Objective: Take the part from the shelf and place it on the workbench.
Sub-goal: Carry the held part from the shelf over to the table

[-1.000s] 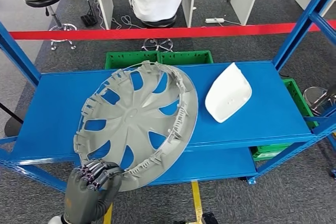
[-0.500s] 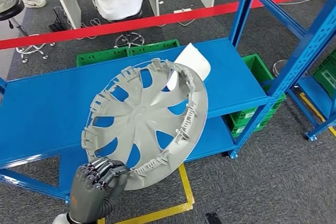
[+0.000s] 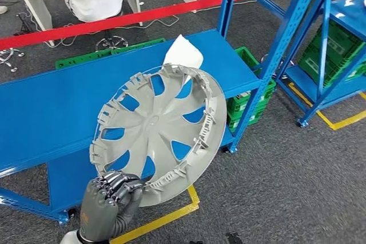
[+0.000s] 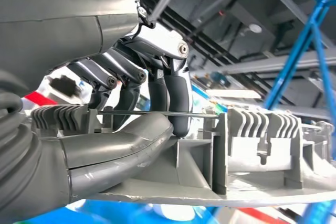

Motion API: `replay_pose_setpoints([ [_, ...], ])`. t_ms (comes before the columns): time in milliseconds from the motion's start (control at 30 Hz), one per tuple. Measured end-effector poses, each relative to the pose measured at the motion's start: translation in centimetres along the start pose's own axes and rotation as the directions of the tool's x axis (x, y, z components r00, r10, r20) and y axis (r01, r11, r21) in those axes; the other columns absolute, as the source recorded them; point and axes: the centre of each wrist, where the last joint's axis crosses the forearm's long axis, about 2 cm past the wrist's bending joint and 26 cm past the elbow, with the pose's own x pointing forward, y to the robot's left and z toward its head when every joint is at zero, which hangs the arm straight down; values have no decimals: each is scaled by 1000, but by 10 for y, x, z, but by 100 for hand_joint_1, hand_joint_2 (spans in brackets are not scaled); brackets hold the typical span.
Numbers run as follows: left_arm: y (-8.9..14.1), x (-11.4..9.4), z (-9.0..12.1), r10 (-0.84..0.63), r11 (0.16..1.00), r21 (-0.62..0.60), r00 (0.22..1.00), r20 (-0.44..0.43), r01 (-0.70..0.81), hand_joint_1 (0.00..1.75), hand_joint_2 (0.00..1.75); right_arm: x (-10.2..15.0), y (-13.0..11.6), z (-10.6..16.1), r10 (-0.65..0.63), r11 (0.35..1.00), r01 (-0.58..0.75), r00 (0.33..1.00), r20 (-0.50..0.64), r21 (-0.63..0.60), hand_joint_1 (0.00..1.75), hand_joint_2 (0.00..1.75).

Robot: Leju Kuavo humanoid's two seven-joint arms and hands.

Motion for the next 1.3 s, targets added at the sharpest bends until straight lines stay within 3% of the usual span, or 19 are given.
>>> replay_pose_setpoints([
  [267,-3,1,1,27,1000,-1,1000,-10,-27,175,175,5,0,-2,-13,1000,13,1000,15,-16,0,175],
  [933,-14,-4,-18,101,995,-1,990,96,-102,175,175,6,12,-1,-78,995,77,997,-18,-61,0,175],
  [1300,-22,-5,-24,162,987,-35,979,122,-159,175,175,19,19,-5,-104,992,103,995,-10,-71,0,175],
])
